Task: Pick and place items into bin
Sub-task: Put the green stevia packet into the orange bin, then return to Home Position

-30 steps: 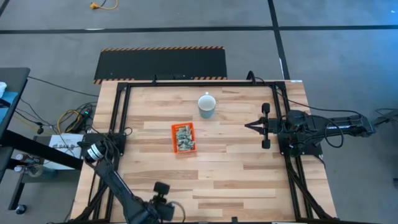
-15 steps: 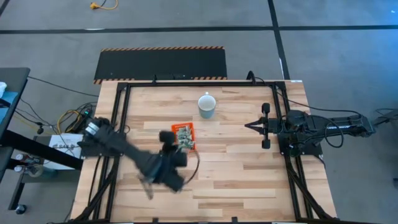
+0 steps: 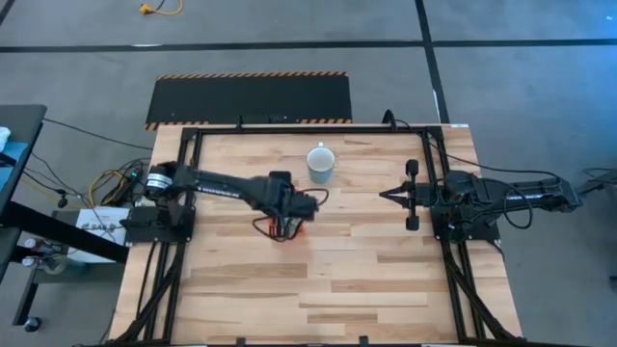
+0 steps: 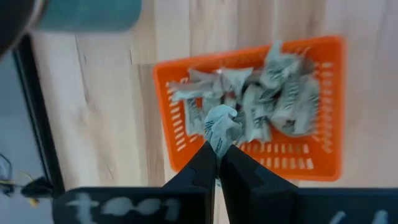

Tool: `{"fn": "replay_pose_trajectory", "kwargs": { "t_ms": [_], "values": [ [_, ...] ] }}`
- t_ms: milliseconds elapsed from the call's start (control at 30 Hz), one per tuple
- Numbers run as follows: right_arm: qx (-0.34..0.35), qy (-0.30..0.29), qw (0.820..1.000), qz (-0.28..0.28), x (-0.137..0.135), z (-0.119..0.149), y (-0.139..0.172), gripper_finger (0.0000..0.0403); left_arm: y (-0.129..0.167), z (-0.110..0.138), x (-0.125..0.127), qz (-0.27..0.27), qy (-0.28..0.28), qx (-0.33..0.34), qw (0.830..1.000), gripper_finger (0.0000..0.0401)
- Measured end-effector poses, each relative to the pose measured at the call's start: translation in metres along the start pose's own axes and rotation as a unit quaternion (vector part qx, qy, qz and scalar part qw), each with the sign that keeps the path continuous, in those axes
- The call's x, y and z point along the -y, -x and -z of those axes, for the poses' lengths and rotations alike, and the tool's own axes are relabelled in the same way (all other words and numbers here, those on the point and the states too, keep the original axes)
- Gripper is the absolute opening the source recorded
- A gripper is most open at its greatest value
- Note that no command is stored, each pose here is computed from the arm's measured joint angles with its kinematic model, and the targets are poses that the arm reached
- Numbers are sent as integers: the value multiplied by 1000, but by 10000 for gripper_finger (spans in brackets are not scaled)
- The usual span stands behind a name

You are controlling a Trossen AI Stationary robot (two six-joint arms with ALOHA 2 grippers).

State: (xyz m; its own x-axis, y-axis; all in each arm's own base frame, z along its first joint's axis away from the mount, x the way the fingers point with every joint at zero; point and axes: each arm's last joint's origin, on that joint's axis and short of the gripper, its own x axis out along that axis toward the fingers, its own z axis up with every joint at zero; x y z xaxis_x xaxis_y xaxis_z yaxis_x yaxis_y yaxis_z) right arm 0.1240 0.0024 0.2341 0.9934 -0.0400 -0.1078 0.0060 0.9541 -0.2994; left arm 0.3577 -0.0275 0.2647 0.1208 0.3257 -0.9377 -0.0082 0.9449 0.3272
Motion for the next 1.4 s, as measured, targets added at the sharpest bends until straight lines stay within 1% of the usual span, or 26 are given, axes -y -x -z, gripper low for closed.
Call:
{"fn": "replay_pose_trajectory", "kwargs": {
  "t_ms": [67,167,333,433,667,800,900,967,1067,1133,1167,1233,1300,1400],
  "values": [
    [0,-1,1000,0,0,0,0,1,-6,2,-7,11,8,-12,1000,1],
    [-2,-5,1000,0,0,0,0,1,-13,0,-12,34,30,-8,999,1],
    [-4,-10,1000,-1,0,1,0,1,-18,-1,-14,51,44,-4,998,3],
    [-3,-10,1000,-1,0,1,0,1,-17,-2,-14,56,53,3,997,15],
    [-4,-10,1000,-1,0,1,0,1,-17,-2,-14,57,67,0,996,60],
    [-4,-10,1000,-1,0,1,0,1,-17,-1,-14,58,63,-4,996,73],
    [-4,-10,1000,-1,0,1,0,1,-15,2,-12,85,60,-13,994,74],
    [-4,-10,1000,-1,0,1,0,1,-5,6,-13,103,60,-3,993,71],
    [-9,-10,1000,-3,-1,2,0,1,25,16,-17,98,64,49,992,60],
    [-15,-14,1000,-4,-1,3,0,1,53,23,-21,80,71,121,987,50],
    [-19,-16,1000,-5,-1,4,0,1,68,27,-23,72,73,164,981,45],
    [-24,-16,1000,-7,-1,5,0,1,101,36,-26,69,76,257,961,35],
    [-25,-16,1000,-7,-1,5,0,1,132,46,-28,75,71,345,933,27],
    [-25,-17,1000,-7,-1,5,0,1,168,70,-29,84,55,426,899,16]
  ]
}}
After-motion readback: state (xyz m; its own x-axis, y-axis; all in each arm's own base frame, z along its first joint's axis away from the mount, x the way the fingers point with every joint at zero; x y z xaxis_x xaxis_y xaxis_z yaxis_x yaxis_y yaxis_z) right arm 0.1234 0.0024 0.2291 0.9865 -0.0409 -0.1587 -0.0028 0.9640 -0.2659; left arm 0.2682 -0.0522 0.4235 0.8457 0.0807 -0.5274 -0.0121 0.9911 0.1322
